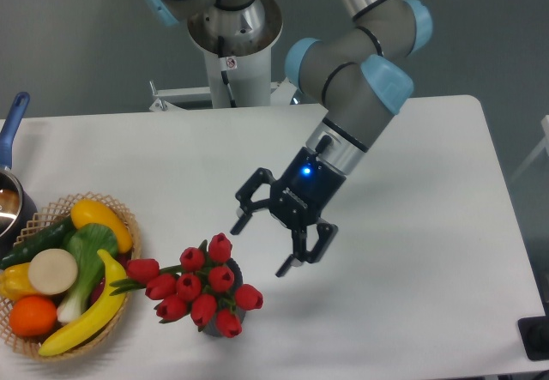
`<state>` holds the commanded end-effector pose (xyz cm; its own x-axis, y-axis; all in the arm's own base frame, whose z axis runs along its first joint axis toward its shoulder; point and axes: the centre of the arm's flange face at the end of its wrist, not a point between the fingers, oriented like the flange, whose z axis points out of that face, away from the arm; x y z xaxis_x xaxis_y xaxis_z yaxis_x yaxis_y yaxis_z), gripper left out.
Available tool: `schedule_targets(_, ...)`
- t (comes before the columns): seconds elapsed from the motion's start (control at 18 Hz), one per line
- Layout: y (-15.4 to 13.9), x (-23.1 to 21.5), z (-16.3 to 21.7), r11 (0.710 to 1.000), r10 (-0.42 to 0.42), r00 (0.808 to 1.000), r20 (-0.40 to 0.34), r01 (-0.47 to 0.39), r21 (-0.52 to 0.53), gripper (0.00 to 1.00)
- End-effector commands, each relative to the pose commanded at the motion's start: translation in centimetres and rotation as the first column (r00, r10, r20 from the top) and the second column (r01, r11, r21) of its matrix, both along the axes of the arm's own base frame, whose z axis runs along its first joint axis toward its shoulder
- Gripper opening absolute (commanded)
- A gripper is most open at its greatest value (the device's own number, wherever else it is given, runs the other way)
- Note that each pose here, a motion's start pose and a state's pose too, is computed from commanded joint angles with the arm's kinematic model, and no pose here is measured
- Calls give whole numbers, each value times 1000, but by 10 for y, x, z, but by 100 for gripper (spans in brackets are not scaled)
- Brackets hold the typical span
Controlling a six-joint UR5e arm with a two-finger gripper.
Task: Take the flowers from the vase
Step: 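Move the open gripper over the red tulip stems above the vase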
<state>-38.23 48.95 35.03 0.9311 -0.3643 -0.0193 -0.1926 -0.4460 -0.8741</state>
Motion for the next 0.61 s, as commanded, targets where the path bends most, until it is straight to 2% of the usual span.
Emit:
schedule_targets(0.44, 22, -3, -12, 1000, -4, 999, 47, 5, -20, 100)
schedule_targets(0.61, 41, 1, -8, 998, 27, 991, 127, -20, -52, 100)
